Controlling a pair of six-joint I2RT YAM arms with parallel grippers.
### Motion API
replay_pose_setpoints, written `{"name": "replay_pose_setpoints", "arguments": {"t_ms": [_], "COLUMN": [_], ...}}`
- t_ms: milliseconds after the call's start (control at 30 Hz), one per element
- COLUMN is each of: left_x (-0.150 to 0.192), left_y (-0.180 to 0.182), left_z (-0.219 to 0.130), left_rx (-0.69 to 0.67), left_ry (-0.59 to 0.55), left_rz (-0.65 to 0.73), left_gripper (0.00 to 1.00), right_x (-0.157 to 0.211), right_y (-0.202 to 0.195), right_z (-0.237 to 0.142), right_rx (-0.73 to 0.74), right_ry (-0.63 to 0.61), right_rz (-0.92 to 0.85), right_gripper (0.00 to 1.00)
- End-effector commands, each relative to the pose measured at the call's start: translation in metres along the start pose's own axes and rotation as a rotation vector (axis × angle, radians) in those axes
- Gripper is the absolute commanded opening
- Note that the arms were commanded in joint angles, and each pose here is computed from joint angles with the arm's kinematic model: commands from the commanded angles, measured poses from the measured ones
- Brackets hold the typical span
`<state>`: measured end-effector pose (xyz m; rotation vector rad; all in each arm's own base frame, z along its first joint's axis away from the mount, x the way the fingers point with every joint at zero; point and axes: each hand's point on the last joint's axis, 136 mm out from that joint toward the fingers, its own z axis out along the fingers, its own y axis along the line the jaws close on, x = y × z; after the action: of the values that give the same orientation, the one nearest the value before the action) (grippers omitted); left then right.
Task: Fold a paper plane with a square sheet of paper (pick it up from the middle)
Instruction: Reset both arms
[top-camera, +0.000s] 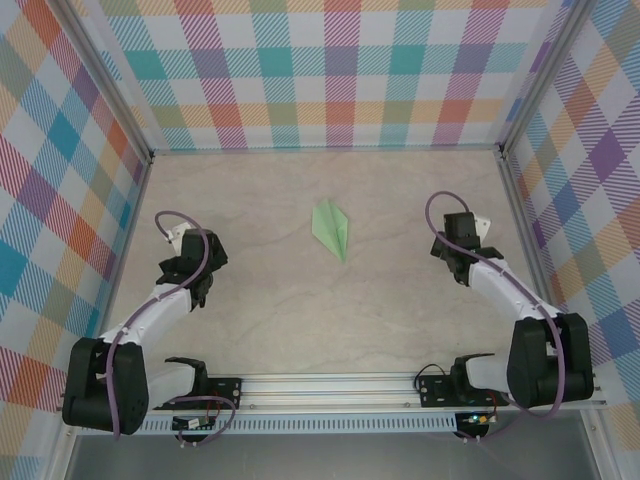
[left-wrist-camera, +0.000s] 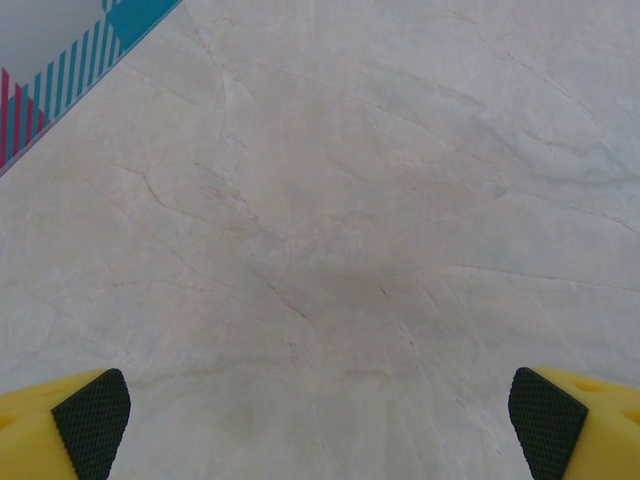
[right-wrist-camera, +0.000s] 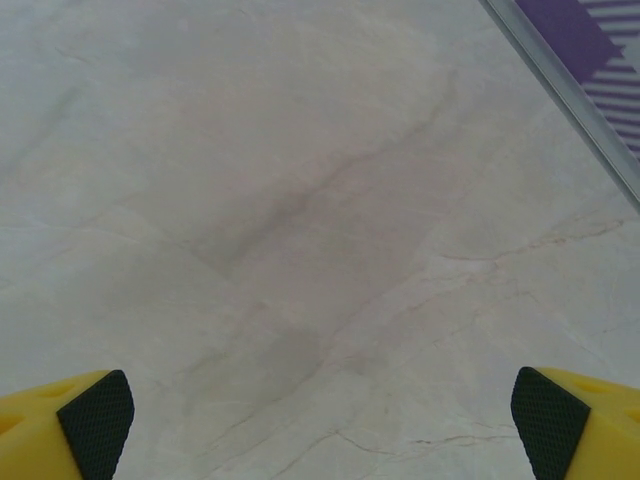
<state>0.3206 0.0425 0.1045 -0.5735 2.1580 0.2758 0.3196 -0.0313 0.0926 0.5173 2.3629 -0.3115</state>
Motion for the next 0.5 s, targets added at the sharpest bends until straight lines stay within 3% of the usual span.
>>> {"name": "replay_pose_setpoints", "arguments": {"t_ms": [0, 200, 467], "left_x": [-0.018, -0.011, -0.024], "left_y": [-0.014, -0.034, -0.061], "left_z": [0.008, 0.022, 0.025], "left_rx": [0.087, 0.202, 0.376], "left_ry": [-0.109, -0.141, -0.23], "left_rz": [0.03, 0.107, 0.108], "left_gripper": [1.0, 1.0, 1.0], "right_x": [-0.024, -0.028, -0.039], "right_y": [0.005, 0.028, 0.061], "right_z": [0.006, 0.011, 0.002], "right_rx": [-0.035, -0.169, -0.375], "right_ry": [-0.164, -0.289, -0.417], "right_rz": [0.019, -0.066, -0.137], "right_gripper": [1.0, 1.0, 1.0]}}
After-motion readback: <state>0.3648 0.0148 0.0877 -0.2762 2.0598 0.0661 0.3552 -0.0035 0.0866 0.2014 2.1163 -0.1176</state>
